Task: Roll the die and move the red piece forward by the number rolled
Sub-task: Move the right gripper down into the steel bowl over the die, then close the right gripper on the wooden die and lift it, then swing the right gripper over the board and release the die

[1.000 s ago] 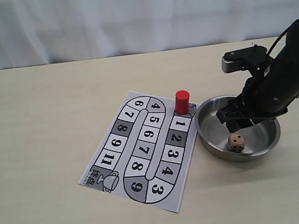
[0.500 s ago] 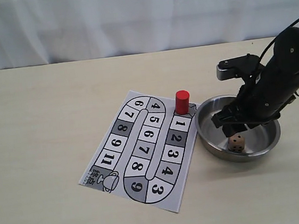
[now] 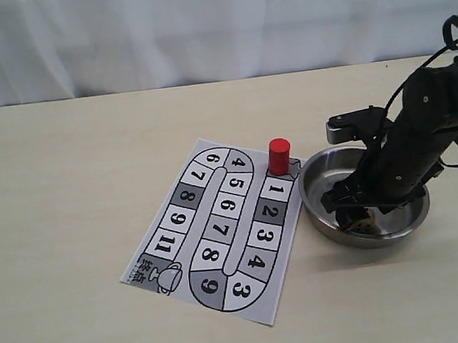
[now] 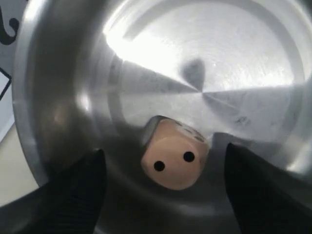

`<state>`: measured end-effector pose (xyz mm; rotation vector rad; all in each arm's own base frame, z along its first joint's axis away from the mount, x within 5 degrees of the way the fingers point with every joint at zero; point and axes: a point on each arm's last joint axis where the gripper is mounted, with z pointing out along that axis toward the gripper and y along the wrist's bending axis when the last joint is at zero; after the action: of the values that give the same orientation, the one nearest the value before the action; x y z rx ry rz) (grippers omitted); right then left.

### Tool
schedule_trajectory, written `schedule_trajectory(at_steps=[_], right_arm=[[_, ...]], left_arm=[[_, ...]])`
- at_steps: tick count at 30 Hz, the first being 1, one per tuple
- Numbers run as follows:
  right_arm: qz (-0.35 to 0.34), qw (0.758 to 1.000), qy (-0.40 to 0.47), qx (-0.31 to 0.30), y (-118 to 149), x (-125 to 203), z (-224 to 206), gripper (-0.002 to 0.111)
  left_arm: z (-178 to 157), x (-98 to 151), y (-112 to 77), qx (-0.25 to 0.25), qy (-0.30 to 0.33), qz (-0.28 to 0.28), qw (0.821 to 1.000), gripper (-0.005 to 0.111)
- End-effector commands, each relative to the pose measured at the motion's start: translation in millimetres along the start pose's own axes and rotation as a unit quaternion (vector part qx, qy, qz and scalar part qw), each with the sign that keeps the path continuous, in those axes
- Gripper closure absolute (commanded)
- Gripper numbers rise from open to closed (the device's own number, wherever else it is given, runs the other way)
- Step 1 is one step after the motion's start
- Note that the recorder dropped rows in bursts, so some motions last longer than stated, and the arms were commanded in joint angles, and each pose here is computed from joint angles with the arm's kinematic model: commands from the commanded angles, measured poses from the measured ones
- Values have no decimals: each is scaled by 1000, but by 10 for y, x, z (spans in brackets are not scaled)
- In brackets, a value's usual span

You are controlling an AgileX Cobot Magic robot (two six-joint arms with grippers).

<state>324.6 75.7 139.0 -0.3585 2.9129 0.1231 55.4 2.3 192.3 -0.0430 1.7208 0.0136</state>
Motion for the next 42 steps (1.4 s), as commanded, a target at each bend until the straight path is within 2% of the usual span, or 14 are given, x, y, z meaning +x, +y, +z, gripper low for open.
schedule_trajectory(at_steps=[1,7,10,12,17,18,25,32,33,36,39,41,42], right_arm=[[-4,1000,2,3,-8,-20,83,45],[-3,1000,-9,5,-14,-43,125,45],[-3,1000,-9,5,-14,-42,125,51],[-4,1000,-10,5,-14,-47,123,62],[-5,1000,11,0,-3,-111,41,101],[-7,1000,21,0,-1,-127,9,104],[-37,999,13,29,-51,-384,-240,104],[-49,988,-49,140,-255,-615,-418,104],[-40,983,-80,158,-333,-668,-439,104],[-13,975,-158,154,-539,-781,-486,104],[23,972,-186,145,-757,-810,-412,104],[49,967,-198,149,-1081,-810,-200,104],[55,968,-194,151,-1142,-812,-151,104]], left_arm=[[1,3,-1,0,-2,-3,1000,107],[1,3,-1,0,-2,-3,1000,107],[1,-1,0,0,-4,-2,1000,107],[1,-3,0,0,-5,-2,1000,107],[1,-3,0,0,-5,-2,1000,107],[1,-3,0,0,-5,-2,1000,107],[1,-3,0,0,-5,-2,1000,107],[1,-3,0,0,-5,-2,1000,107],[1,-3,0,0,-5,-2,1000,107],[1,0,0,0,-3,-2,1000,107],[1,2,-1,0,-2,-3,1000,107],[1,2,-1,0,-2,-3,1000,107],[1,2,-1,0,-2,-3,1000,107]])
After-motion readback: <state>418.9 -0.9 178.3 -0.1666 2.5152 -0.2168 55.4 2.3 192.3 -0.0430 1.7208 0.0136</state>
